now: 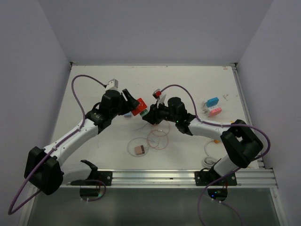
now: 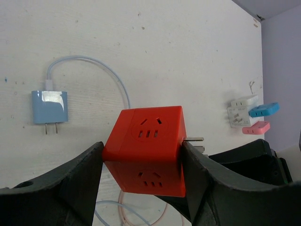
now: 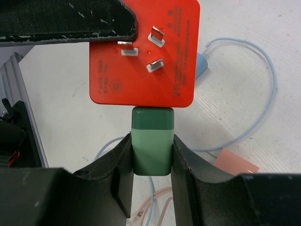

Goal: Pull the plug off the socket

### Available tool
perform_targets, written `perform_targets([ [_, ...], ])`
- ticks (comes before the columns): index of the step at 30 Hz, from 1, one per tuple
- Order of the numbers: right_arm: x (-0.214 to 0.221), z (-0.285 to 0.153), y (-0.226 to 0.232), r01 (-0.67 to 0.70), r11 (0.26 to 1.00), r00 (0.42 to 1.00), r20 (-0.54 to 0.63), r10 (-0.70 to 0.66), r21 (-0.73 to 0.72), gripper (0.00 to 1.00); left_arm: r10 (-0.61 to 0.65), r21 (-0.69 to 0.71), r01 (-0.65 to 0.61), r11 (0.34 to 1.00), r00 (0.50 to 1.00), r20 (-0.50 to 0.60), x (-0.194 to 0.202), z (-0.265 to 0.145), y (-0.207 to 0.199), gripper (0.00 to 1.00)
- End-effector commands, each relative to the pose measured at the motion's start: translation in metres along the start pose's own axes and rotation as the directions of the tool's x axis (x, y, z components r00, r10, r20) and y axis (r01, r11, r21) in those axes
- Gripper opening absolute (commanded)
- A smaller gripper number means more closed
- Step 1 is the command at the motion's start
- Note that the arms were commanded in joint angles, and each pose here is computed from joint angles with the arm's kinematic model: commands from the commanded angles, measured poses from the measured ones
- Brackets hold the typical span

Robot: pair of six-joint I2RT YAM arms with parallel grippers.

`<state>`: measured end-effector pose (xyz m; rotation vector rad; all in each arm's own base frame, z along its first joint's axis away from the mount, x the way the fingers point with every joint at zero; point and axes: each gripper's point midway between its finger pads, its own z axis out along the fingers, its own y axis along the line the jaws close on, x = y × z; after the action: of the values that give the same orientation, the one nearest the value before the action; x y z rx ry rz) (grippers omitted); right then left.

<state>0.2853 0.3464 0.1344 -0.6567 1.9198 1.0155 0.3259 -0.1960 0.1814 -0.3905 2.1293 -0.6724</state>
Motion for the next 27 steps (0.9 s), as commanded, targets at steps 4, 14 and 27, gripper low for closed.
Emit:
perform_targets([
  [4, -0.032, -0.002, 0.021, 0.07, 0.995, 0.996, 0.068, -0.065, -0.077, 0.0, -0.063, -0.123, 0.105, 0.987, 0.949, 0.31, -0.077, -0.011, 0.029, 0.0],
  [14, -0.022, 0.005, 0.024, 0.069, 0.992, 0.997, 0.025, -0.067, -0.105, 0.0, -0.086, -0.2, 0.188, 0.962, 0.899, 0.428, -0.114, -0.018, 0.063, 0.0],
  [27, -0.013, 0.011, 0.026, 0.088, 0.991, 0.996, -0.016, -0.09, -0.105, 0.0, -0.189, -0.229, 0.36, 0.905, 0.82, 0.541, -0.161, -0.023, 0.109, 0.0],
])
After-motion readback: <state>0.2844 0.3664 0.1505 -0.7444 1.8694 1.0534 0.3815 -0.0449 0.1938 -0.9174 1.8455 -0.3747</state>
